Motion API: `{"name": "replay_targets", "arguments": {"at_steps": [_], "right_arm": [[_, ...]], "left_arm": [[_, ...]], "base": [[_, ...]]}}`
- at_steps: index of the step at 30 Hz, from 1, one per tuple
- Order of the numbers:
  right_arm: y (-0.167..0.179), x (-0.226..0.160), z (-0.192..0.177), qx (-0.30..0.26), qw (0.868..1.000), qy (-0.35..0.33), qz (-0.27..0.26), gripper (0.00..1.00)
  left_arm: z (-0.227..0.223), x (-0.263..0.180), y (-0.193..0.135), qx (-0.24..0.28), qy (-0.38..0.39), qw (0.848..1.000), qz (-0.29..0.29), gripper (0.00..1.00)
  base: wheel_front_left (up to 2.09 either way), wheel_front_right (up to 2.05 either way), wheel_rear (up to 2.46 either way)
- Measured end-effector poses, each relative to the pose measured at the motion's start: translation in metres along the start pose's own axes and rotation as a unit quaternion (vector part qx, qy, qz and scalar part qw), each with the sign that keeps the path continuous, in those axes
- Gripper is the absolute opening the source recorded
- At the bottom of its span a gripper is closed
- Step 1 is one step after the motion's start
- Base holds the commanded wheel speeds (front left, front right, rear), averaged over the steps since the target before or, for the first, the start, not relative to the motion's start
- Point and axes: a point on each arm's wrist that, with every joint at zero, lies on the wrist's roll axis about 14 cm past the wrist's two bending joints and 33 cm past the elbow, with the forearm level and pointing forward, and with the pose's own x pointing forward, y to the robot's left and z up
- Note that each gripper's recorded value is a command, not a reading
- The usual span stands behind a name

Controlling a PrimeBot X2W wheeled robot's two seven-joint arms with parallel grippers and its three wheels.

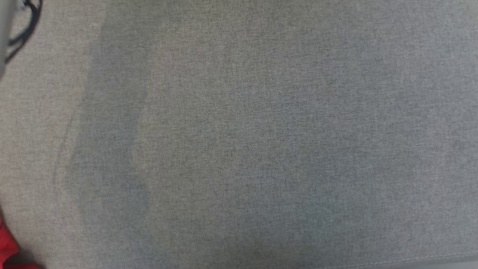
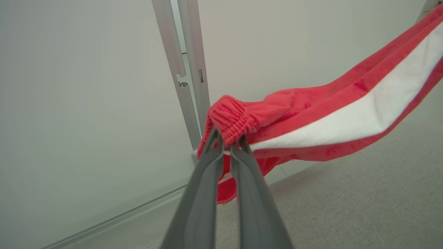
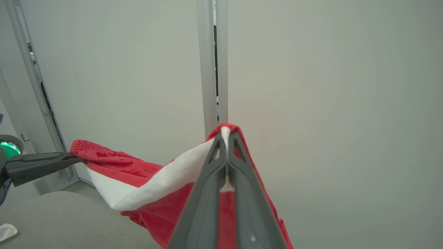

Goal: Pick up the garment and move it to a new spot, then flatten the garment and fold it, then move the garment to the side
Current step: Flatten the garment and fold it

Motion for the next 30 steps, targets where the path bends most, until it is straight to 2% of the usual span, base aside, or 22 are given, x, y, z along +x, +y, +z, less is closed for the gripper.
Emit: {"name": "replay_targets", "arguments": {"at_steps": [4,8,11,15,19,25,28,30], "right_arm": [[0.02,-0.035,-0.054,0.002,0.997,0.076,0.025,0.0],[0.031,-0.08,-0.089,0.008,0.988,0.152,0.036,0.0],[0.043,-0.115,-0.105,0.018,0.978,0.204,0.046,0.0],[0.065,-0.171,-0.123,0.029,0.956,0.286,0.065,0.0],[0.082,-0.223,-0.125,0.035,0.931,0.355,0.077,0.0],[0.102,-0.29,-0.109,0.04,0.904,0.417,0.087,0.0],[0.11,-0.32,-0.098,0.044,0.892,0.44,0.091,0.0],[0.115,-0.332,-0.085,0.043,0.891,0.443,0.094,0.0]], "left_arm": [[-0.057,-0.021,-0.009,-0.02,0.072,0.997,-0.006,0.0],[-0.118,-0.061,-0.024,-0.045,0.172,0.984,-0.021,0.0],[-0.142,-0.091,-0.032,-0.068,0.229,0.971,-0.026,0.0],[-0.164,-0.132,-0.054,-0.112,0.289,0.95,-0.041,0.0],[-0.167,-0.169,-0.072,-0.128,0.329,0.934,-0.057,0.0],[-0.161,-0.219,-0.107,-0.145,0.366,0.915,-0.09,0.0],[-0.163,-0.251,-0.126,-0.163,0.402,0.895,-0.105,0.0],[-0.163,-0.274,-0.14,-0.17,0.428,0.88,-0.117,0.0]], "base": [[0.0,0.0,0.0],[0.0,0.0,0.0],[0.0,0.0,0.0],[0.0,0.0,0.0],[0.0,0.0,0.0],[0.0,0.0,0.0],[0.0,0.0,0.0],[0.0,0.0,0.0]]}}
